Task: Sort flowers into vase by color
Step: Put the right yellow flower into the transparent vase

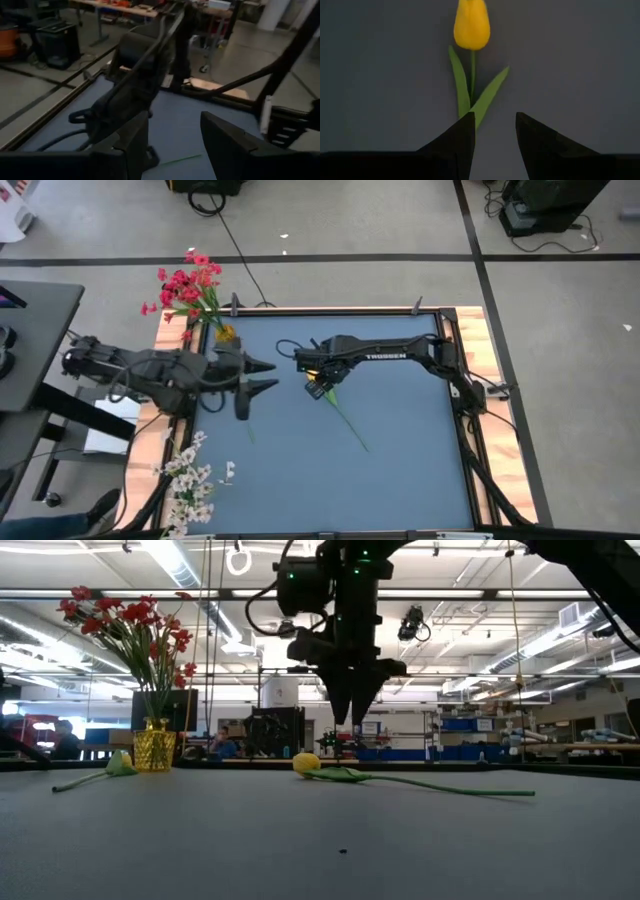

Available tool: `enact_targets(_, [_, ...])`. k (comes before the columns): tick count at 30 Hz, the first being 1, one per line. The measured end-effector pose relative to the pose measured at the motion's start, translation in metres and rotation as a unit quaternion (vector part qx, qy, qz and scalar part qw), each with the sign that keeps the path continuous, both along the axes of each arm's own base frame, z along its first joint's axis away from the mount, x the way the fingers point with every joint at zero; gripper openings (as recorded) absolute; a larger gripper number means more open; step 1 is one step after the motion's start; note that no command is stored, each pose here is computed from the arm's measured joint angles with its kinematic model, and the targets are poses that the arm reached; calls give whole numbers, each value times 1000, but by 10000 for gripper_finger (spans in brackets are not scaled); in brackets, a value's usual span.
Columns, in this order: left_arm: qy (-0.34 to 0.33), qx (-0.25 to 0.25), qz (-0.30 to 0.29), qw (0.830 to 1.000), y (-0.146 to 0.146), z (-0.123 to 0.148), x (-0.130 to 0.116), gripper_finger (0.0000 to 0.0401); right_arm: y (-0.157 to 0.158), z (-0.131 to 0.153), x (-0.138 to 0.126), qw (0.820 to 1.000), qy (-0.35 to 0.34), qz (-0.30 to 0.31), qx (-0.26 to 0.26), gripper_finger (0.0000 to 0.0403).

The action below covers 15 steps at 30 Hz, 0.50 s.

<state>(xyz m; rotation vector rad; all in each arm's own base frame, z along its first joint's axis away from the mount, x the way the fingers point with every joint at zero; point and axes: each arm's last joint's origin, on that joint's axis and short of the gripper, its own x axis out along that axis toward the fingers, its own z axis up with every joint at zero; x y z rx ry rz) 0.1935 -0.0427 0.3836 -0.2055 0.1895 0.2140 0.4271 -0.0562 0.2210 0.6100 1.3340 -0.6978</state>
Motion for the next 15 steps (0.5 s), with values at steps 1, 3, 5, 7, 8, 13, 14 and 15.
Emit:
enact_targets(1, [4,1,4,1000,1,-4,3,185,1,-2,0,1000,1,2,3,151])
enact_targets(3, [18,0,9,1000,4,-16,6,185,2,-8,-2,1000,8,4,6,151])
enact_targets(5, [20,-16,3,1000,6,-31,10,185,4,-19,-5,1000,21,5,11,151])
enact_targets(7, [21,-31,2,999,9,-50,13,185,8,-31,-7,999,24,3,23,151])
enact_targets(8, [22,-38,-6,999,9,-59,13,185,11,-36,-8,999,25,2,32,151])
enact_targets(13, [28,-66,-16,997,14,-94,14,185,30,-59,-10,998,20,3,65,151])
enact_targets(14, [33,-68,-17,997,14,-99,14,185,34,-62,-11,998,20,1,65,151])
enact_targets(15, [36,-69,-15,997,15,-103,14,185,37,-65,-12,998,21,-2,65,151])
